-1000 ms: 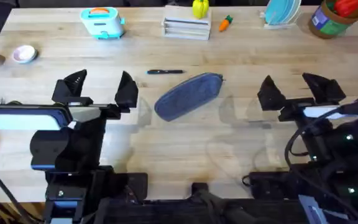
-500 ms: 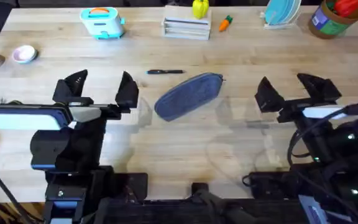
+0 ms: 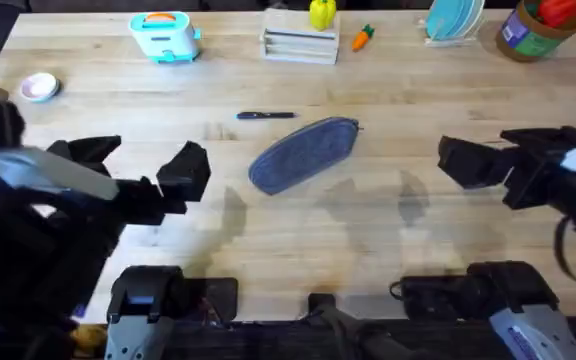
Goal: Unzip the bag, pick up the pens from the table one at a time and place them inside, then zip the bag closed.
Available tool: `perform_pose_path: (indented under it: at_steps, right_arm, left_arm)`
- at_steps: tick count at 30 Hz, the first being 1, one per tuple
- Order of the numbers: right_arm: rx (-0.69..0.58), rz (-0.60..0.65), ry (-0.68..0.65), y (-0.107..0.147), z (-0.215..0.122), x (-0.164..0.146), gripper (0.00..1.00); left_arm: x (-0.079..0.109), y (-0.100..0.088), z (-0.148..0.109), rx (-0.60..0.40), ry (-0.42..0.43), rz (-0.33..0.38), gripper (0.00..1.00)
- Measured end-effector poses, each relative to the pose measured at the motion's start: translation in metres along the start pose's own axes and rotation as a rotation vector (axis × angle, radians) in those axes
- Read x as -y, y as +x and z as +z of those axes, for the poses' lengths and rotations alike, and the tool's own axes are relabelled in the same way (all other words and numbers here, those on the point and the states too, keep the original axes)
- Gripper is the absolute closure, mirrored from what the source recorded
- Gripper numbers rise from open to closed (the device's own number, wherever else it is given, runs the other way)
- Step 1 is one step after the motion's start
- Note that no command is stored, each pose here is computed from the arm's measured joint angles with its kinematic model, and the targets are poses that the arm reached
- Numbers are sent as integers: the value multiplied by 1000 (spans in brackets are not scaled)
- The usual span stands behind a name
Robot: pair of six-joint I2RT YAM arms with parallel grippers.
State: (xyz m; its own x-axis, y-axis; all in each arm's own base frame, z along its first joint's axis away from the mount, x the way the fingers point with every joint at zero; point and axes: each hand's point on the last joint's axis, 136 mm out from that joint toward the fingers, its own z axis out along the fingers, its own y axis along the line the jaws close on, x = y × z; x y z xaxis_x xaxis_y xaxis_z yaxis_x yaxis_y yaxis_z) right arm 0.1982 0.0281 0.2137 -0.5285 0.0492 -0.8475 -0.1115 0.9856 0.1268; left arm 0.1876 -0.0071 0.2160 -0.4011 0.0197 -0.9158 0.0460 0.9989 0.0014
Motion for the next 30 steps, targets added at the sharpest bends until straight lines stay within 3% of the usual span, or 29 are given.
perform_pose_path:
  at_steps: [8,9,12,20,26,30]
  right_arm:
    - [-253,41,10,-24,-5,-3,6]
    - [-296,48,12,-33,-3,-3,7]
    - [-310,50,12,-39,1,-3,6]
    - [-319,51,13,-37,2,-2,6]
    - [-318,51,13,-38,1,-2,7]
    - [-318,51,13,-38,1,-2,6]
  left_arm:
    - [0,-25,-17,-186,4,-4,7]
    - [0,-31,-19,-251,5,-7,7]
    - [3,-32,-19,-313,25,13,8]
    - [40,-24,-13,-383,292,196,7]
    - [54,-21,-18,-369,405,306,7]
    - [63,-21,-19,-359,469,330,8]
